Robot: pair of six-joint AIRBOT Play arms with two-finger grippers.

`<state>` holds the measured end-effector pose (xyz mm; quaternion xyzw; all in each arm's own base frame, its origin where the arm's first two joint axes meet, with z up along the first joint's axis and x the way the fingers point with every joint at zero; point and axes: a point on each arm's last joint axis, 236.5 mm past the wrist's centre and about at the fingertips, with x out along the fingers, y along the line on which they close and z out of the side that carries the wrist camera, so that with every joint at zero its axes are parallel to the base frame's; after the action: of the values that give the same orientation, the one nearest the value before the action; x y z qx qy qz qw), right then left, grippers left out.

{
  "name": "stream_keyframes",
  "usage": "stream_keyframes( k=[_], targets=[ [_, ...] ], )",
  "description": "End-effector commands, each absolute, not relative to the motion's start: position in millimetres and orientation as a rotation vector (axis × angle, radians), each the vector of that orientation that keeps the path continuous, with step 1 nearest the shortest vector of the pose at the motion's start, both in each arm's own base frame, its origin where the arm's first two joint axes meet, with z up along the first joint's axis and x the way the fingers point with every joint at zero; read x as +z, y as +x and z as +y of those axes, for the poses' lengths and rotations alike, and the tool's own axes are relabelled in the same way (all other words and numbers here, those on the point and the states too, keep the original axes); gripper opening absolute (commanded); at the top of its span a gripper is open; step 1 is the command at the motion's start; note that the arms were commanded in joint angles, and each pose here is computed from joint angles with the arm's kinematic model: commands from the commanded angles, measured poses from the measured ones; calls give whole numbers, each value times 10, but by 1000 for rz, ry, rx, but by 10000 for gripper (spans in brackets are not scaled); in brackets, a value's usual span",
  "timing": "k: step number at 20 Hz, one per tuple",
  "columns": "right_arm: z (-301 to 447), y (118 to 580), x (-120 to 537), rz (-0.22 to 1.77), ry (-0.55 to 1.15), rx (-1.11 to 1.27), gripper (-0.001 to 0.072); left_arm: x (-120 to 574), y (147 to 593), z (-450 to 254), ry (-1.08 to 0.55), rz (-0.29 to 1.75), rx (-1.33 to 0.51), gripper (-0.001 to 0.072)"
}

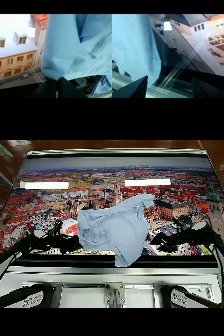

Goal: Fold the shirts.

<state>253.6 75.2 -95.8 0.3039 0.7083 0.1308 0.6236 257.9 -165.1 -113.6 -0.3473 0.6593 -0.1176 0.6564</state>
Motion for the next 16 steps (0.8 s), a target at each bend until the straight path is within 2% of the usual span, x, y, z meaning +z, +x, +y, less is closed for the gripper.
stream_keyframes(
  k=[1, 5, 9, 10, 11, 12, 13, 16],
  targets=[
    [1023, 2675, -1085, 1567, 639, 290, 676, -1064, 2602, -1671, -752, 1468, -315, 40],
    [1272, 2825, -1088, 1510, 642, 279, 670, -875, 2660, -1742, -736, 1455, -381, 40],
    [1438, 2712, -1248, 1572, 609, 261, 669, -648, 2874, -1765, -719, 1383, -413, 40],
    [1499, 2648, -1310, 1606, 611, 264, 618, -600, 2923, -1770, -716, 1368, -419, 39],
    [1553, 2605, -1357, 1627, 606, 270, 492, -564, 2962, -1773, -714, 1356, -423, 39],
    [1586, 2591, -1386, 1633, 594, 274, 303, -542, 2987, -1774, -714, 1349, -423, 39],
    [1610, 2605, -1372, 1629, 586, 282, 69, -523, 3006, -1774, -712, 1342, -425, 38],
    [1602, 2908, -962, 1503, 507, 376, 58, -239, 3158, -1742, -657, 1253, -449, 34]
  ],
)
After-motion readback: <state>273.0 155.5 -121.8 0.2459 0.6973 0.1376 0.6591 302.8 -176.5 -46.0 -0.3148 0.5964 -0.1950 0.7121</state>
